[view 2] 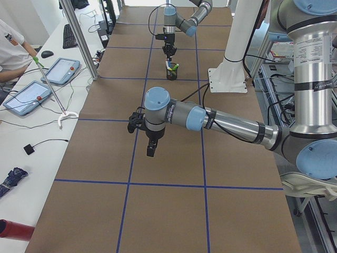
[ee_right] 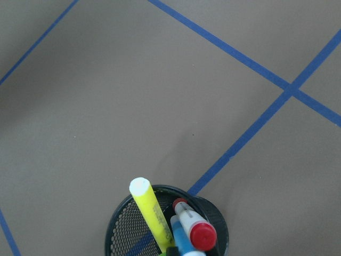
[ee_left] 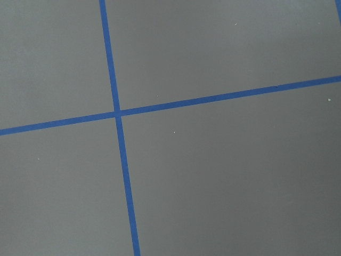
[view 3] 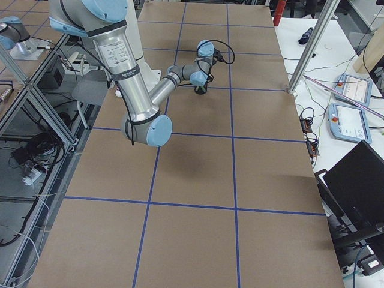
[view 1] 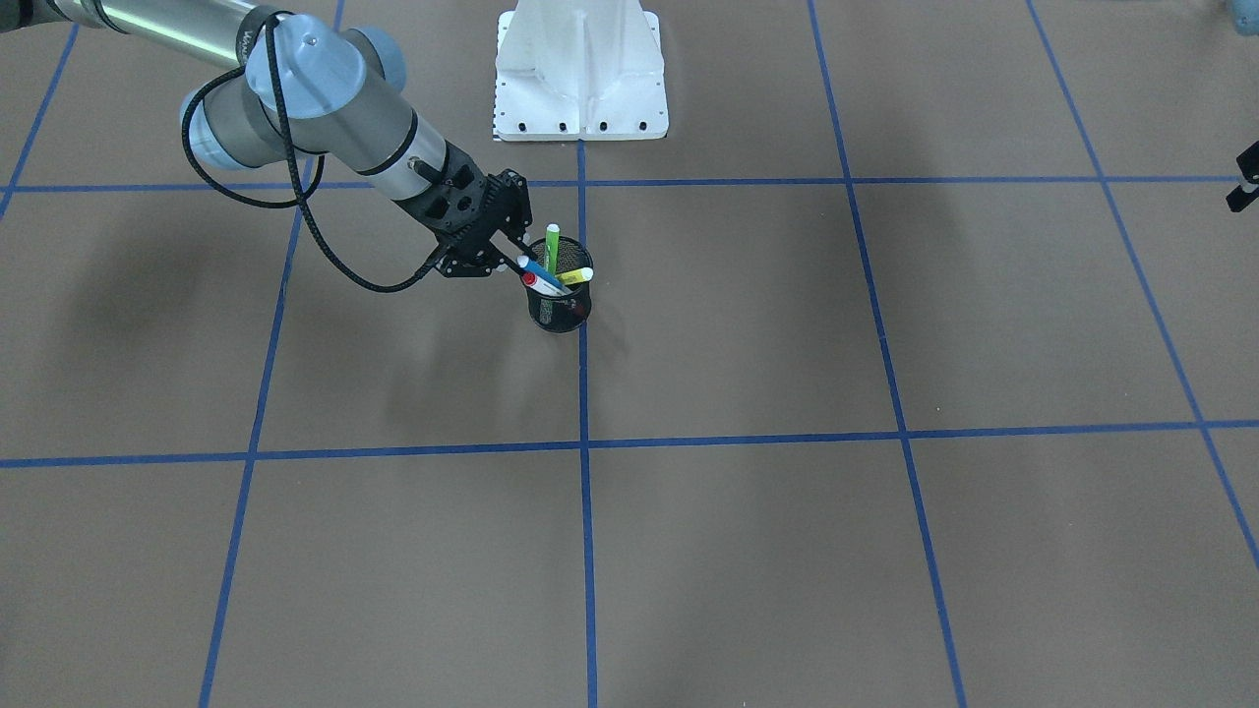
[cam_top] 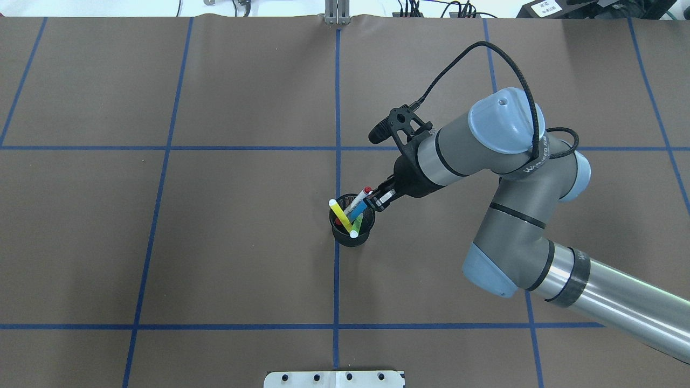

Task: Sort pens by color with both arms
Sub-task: 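Lift the blue marker out of the cup with the right gripper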

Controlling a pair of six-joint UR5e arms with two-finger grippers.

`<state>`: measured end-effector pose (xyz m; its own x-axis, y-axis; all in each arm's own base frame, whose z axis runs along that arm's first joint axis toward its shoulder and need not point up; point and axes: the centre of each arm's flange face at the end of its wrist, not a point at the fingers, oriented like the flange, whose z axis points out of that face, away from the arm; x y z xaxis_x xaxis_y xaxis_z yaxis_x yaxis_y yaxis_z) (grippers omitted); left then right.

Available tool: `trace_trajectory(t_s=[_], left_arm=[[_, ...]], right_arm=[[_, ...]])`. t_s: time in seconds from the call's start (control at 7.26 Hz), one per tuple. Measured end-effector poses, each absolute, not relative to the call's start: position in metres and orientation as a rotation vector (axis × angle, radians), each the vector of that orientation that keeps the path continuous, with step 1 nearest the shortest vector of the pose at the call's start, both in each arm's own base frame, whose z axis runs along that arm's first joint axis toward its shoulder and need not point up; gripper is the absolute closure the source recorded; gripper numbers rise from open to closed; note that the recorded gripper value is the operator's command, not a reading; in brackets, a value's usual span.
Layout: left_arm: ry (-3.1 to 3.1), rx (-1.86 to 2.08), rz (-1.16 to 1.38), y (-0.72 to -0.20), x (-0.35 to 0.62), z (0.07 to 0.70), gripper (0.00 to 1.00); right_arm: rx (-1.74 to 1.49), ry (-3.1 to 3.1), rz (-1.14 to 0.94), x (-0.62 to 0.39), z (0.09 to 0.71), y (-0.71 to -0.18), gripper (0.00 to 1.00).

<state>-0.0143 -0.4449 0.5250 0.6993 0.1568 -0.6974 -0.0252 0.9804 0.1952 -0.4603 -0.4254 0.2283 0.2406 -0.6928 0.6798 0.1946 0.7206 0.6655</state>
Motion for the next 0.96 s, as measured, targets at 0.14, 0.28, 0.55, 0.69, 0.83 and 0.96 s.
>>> trace_trajectory(t_s=[0.14, 0.28, 0.55, 0.69, 0.83, 0.96], left_arm=[[0.801, 0.174, 0.103, -0.445, -0.014, 0.524, 0.00], [0.809, 0.174, 0.104, -0.444, -0.013, 0.523, 0.00], [0.814, 0.174, 0.104, -0.444, -0.013, 0.523, 0.00], [0.814, 0.174, 0.104, -0.444, -0.013, 0.522, 0.00], [0.814, 0.174, 0.104, -0.444, -0.013, 0.522, 0.00], [0.814, 0.174, 0.104, -0.445, -0.013, 0.522, 0.00]], right_arm=[[0.510, -1.191, -0.638, -0.445, 0.227, -0.421, 1.00], [0.512, -1.206, -0.631, -0.426, 0.225, -0.421, 1.00], [0.504, -1.244, -0.605, -0.385, 0.217, -0.434, 1.00], [0.512, -1.258, -0.577, -0.366, 0.209, -0.440, 1.00], [0.534, -1.265, -0.540, -0.346, 0.200, -0.446, 1.00], [0.570, -1.257, -0.497, -0.329, 0.194, -0.453, 1.00]])
